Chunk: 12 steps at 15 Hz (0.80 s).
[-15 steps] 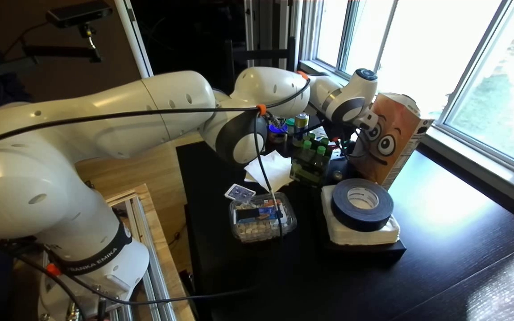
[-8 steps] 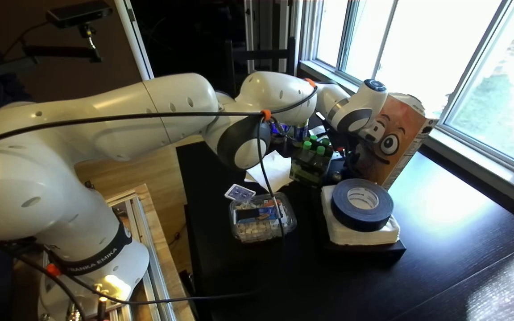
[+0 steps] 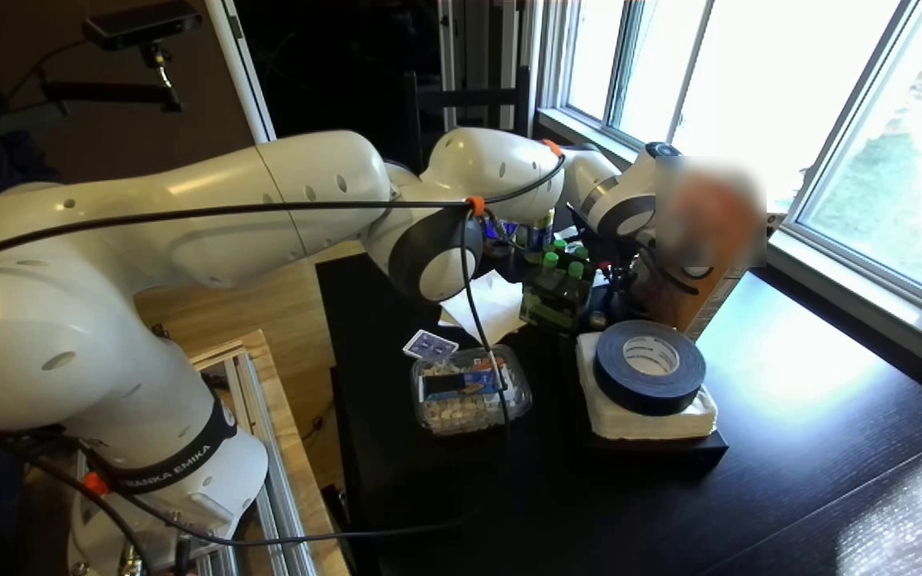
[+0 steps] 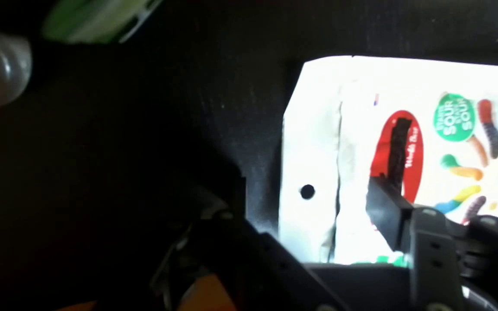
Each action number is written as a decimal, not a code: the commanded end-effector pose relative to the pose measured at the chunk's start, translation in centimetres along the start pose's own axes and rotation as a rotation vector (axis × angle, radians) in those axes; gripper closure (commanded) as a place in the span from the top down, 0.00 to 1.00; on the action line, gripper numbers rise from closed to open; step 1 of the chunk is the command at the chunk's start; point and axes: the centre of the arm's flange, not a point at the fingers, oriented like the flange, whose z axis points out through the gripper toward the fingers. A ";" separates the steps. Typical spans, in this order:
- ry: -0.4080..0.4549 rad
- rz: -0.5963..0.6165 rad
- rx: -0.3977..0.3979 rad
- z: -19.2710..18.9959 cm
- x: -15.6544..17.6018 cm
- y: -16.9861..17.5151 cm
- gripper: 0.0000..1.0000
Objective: Place the white and green packet vertically upright
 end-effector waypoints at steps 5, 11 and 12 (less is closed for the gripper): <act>-0.007 -0.019 0.022 1.8 0.2 -0.7 0.14; -0.005 -0.016 0.026 1.6 0.0 -0.3 0.00; -0.003 -0.017 0.031 1.4 -0.1 -0.2 0.00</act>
